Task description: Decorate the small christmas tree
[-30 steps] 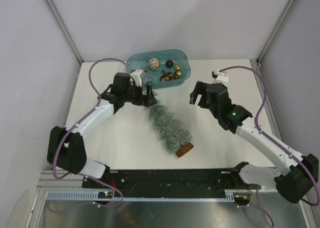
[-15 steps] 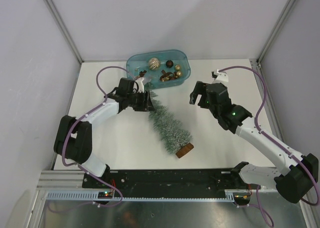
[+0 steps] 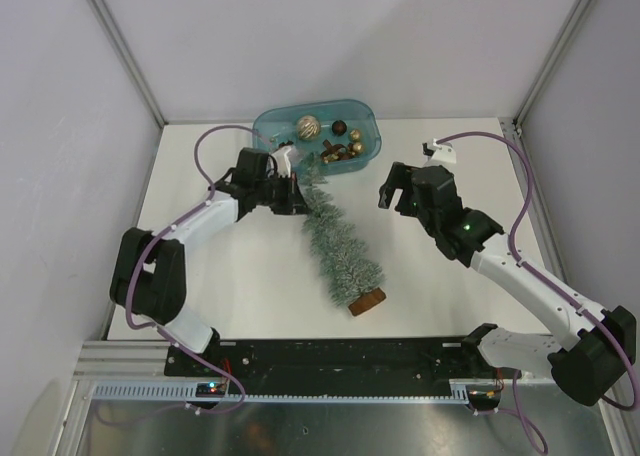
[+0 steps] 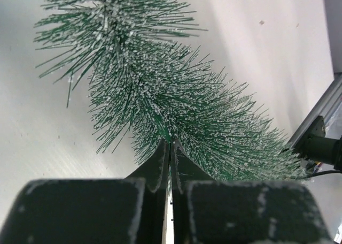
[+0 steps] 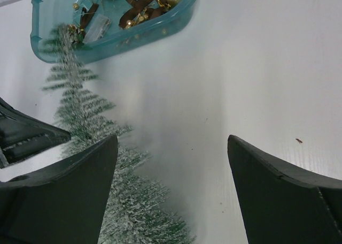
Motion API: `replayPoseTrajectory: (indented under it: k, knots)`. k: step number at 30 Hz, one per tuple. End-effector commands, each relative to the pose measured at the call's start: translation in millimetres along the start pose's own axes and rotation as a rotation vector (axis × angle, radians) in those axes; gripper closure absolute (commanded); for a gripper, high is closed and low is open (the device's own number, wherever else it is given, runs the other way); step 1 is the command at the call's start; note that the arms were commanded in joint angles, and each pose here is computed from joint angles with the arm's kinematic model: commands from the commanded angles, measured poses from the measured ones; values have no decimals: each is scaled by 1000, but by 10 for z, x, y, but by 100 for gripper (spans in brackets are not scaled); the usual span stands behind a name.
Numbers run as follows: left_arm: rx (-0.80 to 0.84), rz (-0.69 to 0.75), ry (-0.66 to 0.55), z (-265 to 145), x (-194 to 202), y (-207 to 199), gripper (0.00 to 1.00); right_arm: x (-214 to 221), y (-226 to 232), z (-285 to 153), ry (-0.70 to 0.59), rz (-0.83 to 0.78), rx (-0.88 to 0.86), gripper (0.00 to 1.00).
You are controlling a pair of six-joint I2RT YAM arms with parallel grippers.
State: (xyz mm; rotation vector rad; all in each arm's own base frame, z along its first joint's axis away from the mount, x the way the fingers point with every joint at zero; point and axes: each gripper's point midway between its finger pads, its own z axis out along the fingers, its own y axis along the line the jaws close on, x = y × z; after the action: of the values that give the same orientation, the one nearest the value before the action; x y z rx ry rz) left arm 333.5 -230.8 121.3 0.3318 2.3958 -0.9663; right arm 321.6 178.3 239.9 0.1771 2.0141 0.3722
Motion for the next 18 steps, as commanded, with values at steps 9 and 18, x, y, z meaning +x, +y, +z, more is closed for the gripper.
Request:
replayPoseTrajectory:
  k: [9, 18]
  knots:
    - [239, 222, -220, -446, -851, -1250, 100, -185, -4, -43, -61, 19, -5, 13]
    - [293, 269, -292, -684, -896, -1602, 100, -189, -26, -64, -61, 18, 2, 13]
